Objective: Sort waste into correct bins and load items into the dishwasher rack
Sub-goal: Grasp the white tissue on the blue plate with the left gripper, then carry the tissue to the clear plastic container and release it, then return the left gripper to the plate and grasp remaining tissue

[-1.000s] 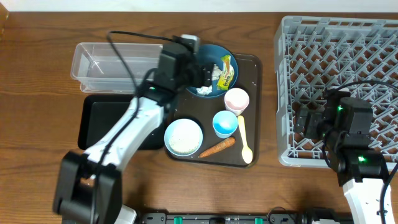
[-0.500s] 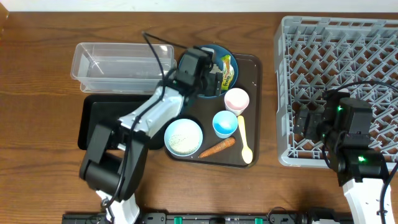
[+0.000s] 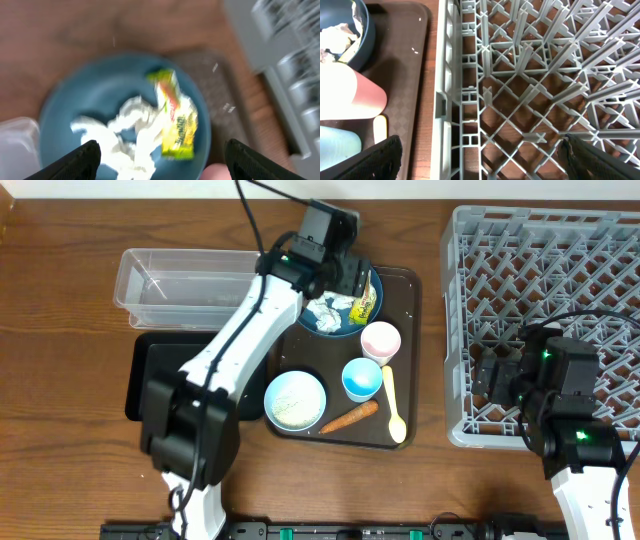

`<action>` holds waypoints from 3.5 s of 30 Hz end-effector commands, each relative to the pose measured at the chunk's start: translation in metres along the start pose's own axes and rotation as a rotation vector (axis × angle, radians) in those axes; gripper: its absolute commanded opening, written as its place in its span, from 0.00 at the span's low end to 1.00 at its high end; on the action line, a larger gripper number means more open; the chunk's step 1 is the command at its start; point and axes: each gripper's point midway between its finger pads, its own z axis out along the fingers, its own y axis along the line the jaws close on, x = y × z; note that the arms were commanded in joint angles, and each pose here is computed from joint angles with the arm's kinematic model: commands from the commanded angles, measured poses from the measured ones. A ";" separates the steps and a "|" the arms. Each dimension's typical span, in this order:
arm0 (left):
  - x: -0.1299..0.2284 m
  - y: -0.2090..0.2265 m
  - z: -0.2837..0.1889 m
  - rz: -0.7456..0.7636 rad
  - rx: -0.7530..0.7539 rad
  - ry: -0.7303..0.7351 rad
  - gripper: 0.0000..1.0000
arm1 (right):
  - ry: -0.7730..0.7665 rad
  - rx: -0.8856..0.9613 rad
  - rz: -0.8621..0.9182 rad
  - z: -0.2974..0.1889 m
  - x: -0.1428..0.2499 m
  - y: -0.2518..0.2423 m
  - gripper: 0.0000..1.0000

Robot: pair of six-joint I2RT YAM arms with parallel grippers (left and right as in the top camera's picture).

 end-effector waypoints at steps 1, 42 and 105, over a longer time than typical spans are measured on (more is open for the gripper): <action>0.029 0.004 0.033 0.018 -0.019 0.095 0.81 | -0.019 -0.012 0.006 -0.004 -0.007 0.004 0.99; 0.047 0.006 0.048 0.020 -0.034 0.151 0.06 | -0.008 -0.011 0.006 -0.004 -0.005 0.004 0.99; 0.092 0.033 0.047 -0.063 -0.035 0.316 0.51 | 0.001 -0.010 0.006 -0.004 -0.003 0.004 0.99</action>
